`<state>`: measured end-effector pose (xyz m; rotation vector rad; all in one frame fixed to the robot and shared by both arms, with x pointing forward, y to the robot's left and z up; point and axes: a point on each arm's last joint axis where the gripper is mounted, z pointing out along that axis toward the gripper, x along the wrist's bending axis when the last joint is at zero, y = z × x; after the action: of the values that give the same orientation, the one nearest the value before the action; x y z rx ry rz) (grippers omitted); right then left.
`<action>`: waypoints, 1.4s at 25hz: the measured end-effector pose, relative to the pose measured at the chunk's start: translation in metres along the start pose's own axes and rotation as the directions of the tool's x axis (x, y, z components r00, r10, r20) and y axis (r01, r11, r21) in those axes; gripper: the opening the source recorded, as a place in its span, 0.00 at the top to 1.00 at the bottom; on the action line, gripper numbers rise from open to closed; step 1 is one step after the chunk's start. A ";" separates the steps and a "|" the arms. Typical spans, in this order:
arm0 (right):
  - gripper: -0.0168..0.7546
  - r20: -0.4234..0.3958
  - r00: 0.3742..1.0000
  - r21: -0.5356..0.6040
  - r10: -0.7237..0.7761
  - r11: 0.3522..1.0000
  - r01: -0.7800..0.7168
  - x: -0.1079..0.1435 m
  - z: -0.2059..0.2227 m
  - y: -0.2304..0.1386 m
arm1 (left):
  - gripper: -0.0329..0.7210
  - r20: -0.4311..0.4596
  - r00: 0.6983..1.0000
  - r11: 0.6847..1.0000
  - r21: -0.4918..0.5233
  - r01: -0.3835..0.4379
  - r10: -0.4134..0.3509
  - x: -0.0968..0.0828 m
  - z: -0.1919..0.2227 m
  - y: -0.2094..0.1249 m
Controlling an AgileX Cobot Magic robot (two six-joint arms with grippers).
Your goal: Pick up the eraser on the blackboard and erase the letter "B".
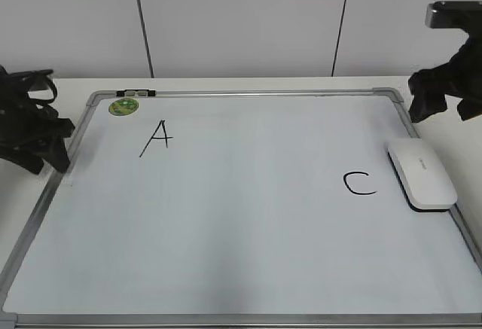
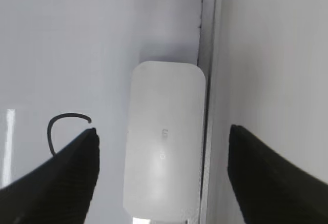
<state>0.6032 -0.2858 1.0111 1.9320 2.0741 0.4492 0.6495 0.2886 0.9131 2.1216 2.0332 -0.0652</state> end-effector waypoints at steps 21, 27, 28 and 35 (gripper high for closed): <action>0.21 0.003 0.999 -0.117 -0.039 0.992 0.039 0.006 -0.143 -0.026 | 0.47 0.007 0.997 0.983 -0.171 -0.072 0.074 -0.038 -0.186 -0.061; 0.21 0.002 0.999 -0.150 -0.048 0.987 0.048 0.008 -0.181 -0.047 | 0.47 -0.036 0.997 0.955 -0.287 -0.075 0.067 -0.045 -0.234 -0.090; 0.21 0.003 0.999 -0.154 -0.052 0.987 0.052 0.008 -0.186 -0.050 | 0.47 -0.039 0.997 0.946 -0.314 -0.074 0.065 -0.046 -0.243 -0.096; 0.21 0.000 0.998 -0.220 -0.065 0.973 0.064 0.012 -0.230 -0.080 | 0.47 -0.052 0.996 0.877 -0.474 -0.084 0.068 -0.057 -0.294 -0.145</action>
<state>0.4371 -0.2884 1.1890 1.7338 1.9906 0.6431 0.4715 0.2886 1.1945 1.8880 1.7457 0.4426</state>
